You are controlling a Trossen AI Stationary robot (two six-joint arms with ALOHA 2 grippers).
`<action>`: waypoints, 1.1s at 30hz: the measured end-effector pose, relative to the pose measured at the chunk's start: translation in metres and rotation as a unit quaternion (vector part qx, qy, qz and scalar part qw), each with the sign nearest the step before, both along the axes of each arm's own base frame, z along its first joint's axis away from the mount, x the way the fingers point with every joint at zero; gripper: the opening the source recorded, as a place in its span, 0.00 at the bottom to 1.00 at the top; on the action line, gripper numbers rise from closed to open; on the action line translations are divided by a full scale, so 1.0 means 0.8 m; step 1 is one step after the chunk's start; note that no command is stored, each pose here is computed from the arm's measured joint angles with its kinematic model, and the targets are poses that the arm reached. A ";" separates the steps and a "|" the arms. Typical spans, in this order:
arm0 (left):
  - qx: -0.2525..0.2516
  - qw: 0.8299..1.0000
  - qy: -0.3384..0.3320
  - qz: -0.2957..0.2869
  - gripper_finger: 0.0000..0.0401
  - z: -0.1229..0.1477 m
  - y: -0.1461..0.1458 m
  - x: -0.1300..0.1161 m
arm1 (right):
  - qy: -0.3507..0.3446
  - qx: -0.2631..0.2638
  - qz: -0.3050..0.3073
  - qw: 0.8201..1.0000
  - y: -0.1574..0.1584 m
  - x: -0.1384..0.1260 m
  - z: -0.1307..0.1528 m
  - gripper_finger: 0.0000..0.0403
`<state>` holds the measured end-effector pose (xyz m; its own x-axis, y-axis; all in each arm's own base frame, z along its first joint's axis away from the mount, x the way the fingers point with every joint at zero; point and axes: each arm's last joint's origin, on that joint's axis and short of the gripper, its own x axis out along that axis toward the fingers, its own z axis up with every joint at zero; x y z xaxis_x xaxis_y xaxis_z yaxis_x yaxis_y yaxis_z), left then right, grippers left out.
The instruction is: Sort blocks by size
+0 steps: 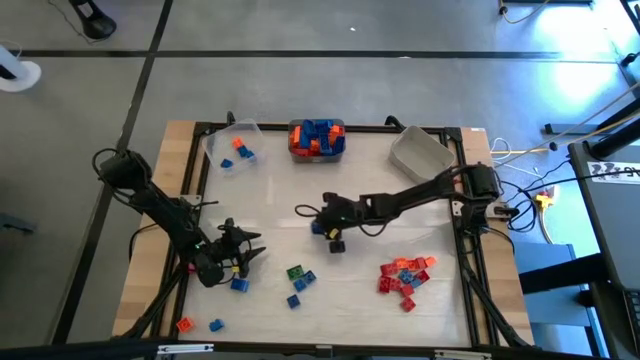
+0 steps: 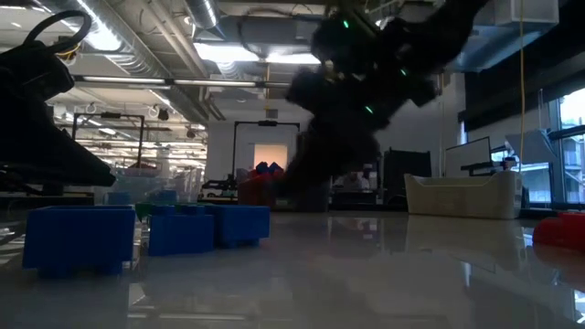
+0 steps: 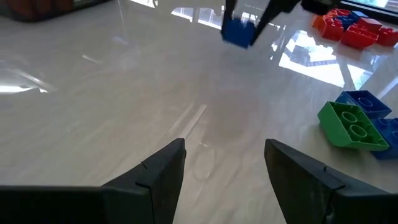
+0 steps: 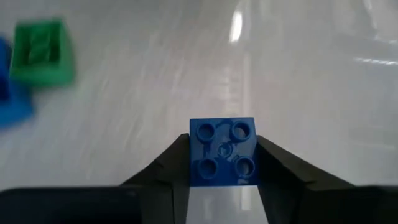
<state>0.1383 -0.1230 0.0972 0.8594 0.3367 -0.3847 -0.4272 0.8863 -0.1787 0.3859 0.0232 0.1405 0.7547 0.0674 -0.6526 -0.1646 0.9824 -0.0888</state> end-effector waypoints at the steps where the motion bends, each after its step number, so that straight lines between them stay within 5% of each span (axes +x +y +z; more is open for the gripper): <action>1: 0.000 1.000 0.000 0.000 0.52 0.000 0.000 0.000 | -0.008 -0.003 -0.005 1.000 0.000 0.005 0.007 0.36; 13: 0.000 1.000 0.000 0.000 0.52 0.000 0.000 0.000 | -0.126 -0.041 -0.074 0.989 -0.034 0.063 0.105 0.35; 33: 0.006 1.000 0.002 0.000 0.52 0.000 0.001 0.001 | -0.196 -0.050 -0.147 0.968 -0.135 0.153 0.128 0.36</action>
